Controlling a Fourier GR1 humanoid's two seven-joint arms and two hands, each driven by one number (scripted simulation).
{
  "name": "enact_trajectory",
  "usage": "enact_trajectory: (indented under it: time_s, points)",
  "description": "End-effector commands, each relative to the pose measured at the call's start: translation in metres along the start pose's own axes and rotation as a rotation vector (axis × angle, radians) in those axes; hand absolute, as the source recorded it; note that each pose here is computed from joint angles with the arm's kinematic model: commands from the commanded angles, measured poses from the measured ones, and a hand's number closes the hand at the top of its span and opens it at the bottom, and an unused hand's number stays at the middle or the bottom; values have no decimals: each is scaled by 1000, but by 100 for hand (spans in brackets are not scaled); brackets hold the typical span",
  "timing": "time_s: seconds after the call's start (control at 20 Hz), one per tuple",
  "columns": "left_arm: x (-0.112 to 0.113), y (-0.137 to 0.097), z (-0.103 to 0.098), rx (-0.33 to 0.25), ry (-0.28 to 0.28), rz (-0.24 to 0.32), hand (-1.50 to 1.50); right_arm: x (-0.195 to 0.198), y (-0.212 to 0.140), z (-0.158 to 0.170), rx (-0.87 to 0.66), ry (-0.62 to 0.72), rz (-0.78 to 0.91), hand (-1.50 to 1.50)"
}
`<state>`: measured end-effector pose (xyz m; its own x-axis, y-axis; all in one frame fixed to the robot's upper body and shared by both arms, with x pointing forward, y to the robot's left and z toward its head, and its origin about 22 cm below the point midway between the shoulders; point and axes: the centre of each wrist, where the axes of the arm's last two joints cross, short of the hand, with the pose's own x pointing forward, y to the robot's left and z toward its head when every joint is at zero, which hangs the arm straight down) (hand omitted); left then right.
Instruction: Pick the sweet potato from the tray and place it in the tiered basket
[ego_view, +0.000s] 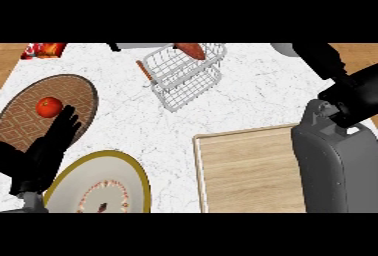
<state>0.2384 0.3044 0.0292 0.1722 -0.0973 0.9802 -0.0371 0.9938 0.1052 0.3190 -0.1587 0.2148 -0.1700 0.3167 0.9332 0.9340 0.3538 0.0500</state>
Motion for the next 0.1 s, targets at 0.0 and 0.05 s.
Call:
enact_trajectory:
  time_s: [0.0,0.05]
  points:
    - [6,7,-3,10,2,-12,0,1,-61,2,25,-16,106,-150]
    - [6,-2,-3,6,14,0,0,16,-78,-3,33,-11,62,-150]
